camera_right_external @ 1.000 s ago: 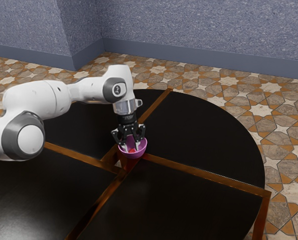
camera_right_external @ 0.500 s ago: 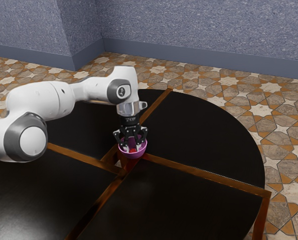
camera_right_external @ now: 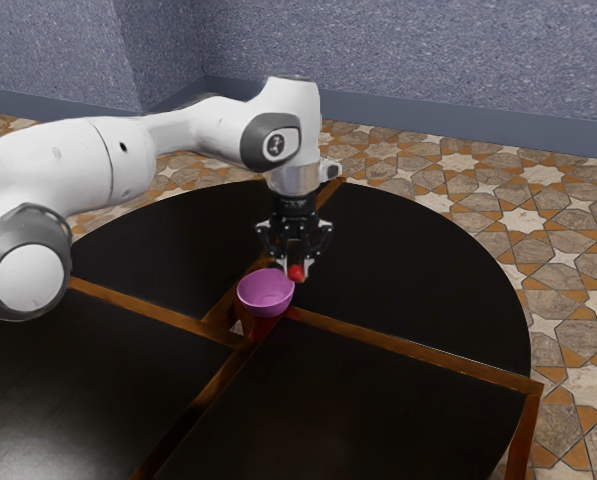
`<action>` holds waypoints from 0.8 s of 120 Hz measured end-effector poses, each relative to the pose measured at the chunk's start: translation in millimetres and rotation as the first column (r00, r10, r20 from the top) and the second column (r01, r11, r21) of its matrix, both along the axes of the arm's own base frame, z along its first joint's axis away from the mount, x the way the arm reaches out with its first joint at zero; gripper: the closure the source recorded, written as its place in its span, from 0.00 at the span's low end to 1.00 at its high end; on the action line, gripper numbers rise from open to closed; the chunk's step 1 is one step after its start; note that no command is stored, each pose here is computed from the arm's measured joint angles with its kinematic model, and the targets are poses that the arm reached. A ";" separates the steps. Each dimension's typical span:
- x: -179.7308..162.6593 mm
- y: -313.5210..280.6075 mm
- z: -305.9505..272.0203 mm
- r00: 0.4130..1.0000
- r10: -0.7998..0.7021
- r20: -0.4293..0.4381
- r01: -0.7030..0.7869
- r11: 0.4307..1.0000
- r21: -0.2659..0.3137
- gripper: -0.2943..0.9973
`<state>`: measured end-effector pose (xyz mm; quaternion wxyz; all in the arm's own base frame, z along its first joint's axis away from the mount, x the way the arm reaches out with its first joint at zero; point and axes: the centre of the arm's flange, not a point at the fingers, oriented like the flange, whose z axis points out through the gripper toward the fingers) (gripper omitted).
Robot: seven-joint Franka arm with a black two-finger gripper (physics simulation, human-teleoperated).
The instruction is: Take strawberry from the bowl
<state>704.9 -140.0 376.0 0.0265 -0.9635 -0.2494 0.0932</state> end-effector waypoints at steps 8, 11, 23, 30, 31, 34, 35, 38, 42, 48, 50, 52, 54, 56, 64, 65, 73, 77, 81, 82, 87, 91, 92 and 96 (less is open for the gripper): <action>0.4 -31.0 -9.2 0.999 -0.037 0.004 0.037 0.999 -0.003 0.68; 1.5 -41.3 -13.2 0.999 -0.049 0.006 0.049 0.999 -0.007 0.68; 3.9 -69.9 -26.5 0.997 -0.079 0.010 0.079 0.997 -0.020 0.68; 8.1 -69.5 -32.3 0.997 -0.073 0.012 0.074 0.997 -0.025 0.68; 8.8 -68.9 -32.9 0.997 -0.072 0.013 0.072 0.997 -0.025 0.68; 10.3 -67.3 -35.2 0.998 -0.068 0.013 0.069 0.997 -0.025 0.68; 10.8 -66.7 -36.3 0.998 -0.067 0.012 0.067 0.997 -0.025 0.68; 11.9 -65.2 -39.7 0.998 -0.064 0.010 0.064 0.998 -0.024 0.67; 12.8 -63.8 -45.6 0.998 -0.061 0.004 0.061 0.998 -0.023 0.67; 13.6 -61.9 -55.0 0.998 -0.057 -0.007 0.057 0.998 -0.022 0.67; 13.9 -60.8 -57.6 0.998 -0.055 -0.011 0.055 0.998 -0.022 0.67; 14.1 -60.0 -59.4 0.999 -0.053 -0.013 0.053 0.998 -0.023 0.66; 14.3 -59.4 -60.8 0.999 -0.051 -0.015 0.051 0.998 -0.024 0.65; 14.5 -58.9 -61.9 0.999 -0.050 -0.016 0.049 0.998 -0.025 0.64; 16.0 -53.6 -66.3 0.999 -0.039 -0.019 0.038 0.999 -0.031 0.56; 16.2 -53.0 -66.7 0.999 -0.038 -0.019 0.037 0.999 -0.032 0.55; 17.8 -50.6 -67.5 0.999 -0.030 -0.014 0.030 0.999 -0.040 0.47; 19.3 -43.4 -47.4 1.000 -0.020 0.014 0.021 0.999 -0.044 0.44; 11.3 -31.3 -6.3 0.999 -0.010 0.051 0.012 0.999 -0.039 0.41; 7.7 -26.9 7.1 0.998 -0.006 0.063 0.008 0.999 -0.038 0.40; -17.8 5.9 75.2 0.993 0.033 0.114 -0.028 0.999 -0.045 0.37; -44.6 44.6 123.5 0.986 0.080 0.149 -0.072 0.996 -0.056 0.36; -51.5 56.2 135.6 0.983 0.094 0.160 -0.086 0.995 -0.058 0.35; -78.9 110.7 184.5 0.966 0.160 0.205 -0.148 0.986 -0.072 0.34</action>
